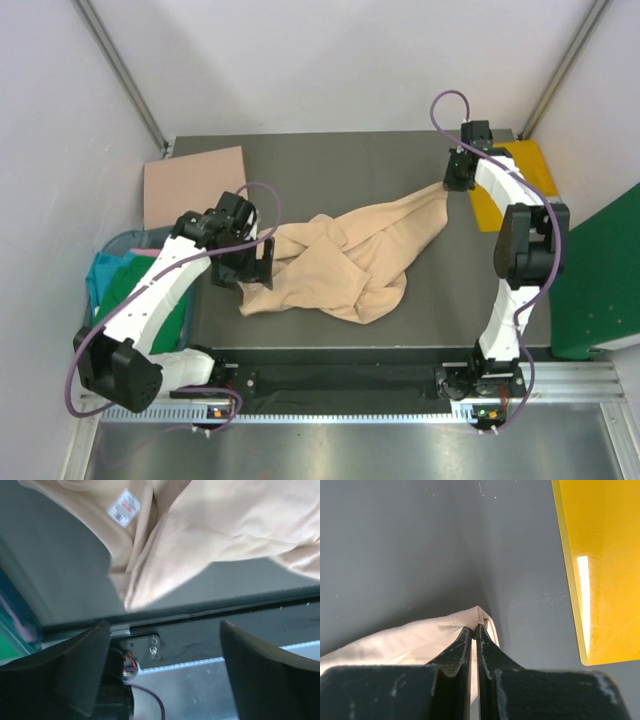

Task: Fold and stack the t-shirts
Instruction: Flatten out the tshirt

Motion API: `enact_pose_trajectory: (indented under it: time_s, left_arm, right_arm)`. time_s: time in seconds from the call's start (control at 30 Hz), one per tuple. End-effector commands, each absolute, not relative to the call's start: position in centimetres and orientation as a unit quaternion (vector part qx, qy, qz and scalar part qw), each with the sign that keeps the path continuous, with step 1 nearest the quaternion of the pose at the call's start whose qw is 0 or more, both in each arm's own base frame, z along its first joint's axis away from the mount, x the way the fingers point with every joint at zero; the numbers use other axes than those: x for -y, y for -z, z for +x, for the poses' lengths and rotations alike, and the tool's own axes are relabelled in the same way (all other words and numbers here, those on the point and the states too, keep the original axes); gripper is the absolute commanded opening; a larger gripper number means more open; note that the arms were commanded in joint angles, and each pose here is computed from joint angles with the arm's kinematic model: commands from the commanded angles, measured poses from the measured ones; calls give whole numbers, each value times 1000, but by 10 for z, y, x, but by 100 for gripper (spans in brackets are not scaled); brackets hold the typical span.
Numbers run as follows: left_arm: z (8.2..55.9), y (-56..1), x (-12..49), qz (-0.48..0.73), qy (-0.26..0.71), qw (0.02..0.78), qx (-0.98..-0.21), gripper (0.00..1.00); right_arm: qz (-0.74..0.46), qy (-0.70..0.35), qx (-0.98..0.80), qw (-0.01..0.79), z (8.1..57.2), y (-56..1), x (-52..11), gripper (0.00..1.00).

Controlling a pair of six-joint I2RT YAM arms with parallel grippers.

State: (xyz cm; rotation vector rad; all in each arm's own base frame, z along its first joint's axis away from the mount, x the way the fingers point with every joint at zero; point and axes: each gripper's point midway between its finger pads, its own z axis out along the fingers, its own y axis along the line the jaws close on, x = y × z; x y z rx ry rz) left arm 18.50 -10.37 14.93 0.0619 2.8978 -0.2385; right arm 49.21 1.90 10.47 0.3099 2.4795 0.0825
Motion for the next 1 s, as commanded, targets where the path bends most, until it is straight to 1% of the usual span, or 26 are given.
enact_pose_trajectory:
  time_s: [0.0, 0.1, 0.13, 0.2, 0.23, 0.27, 0.3, 0.33, 0.4, 0.47, 0.53, 0.7, 0.87, 0.93, 0.97]
  left_arm:
    - [243, -212, 121, 17, 122, 276, -953, 99]
    - [277, -225, 132, 30, 131, 320, -938, 99]
    - [296, -215, 139, 41, 127, 318, -939, 99]
    - [314, -207, 150, 55, 130, 304, -942, 99]
    - [326, -180, 155, 60, 117, 270, -954, 99]
    - [330, -170, 156, 62, 109, 249, -960, 99]
    - [342, -175, 160, 61, 106, 246, -961, 99]
    - [351, -149, 162, 62, 90, 215, -970, 98]
    - [372, -130, 169, 64, 80, 197, -975, 97]
    - [390, -130, 179, 69, 90, 202, -973, 97]
    - [399, -114, 190, 77, 104, 187, -974, 98]
    - [430, -116, 215, 78, 141, 203, -966, 99]
    - [444, -125, 244, 89, 205, 205, -953, 99]
    - [443, -110, 251, 90, 209, 180, -957, 99]
    - [447, -114, 255, 92, 212, 183, -955, 99]
  right_arm:
    - [128, -39, -931, 341, 506, -121, -15, 0]
    - [128, -40, -931, 340, 503, -120, -16, 0]
    - [128, -42, -930, 341, 502, -121, -16, 0]
    - [127, -44, -931, 338, 500, -118, -17, 0]
    - [127, -45, -932, 338, 499, -118, -17, 0]
    - [126, -46, -932, 336, 497, -116, -18, 0]
    - [127, -45, -933, 335, 495, -116, -17, 0]
    - [124, -46, -933, 336, 495, -117, -18, 0]
    - [122, -46, -934, 334, 492, -115, -17, 0]
    - [123, -45, -934, 332, 489, -113, -17, 0]
    - [120, -45, -934, 333, 488, -114, -17, 0]
    - [117, -55, -937, 325, 481, -109, -20, 0]
    - [115, -61, -939, 318, 477, -103, -23, 0]
    - [116, -61, -939, 317, 477, -101, -22, 0]
    - [116, -60, -940, 316, 477, -100, -22, 0]
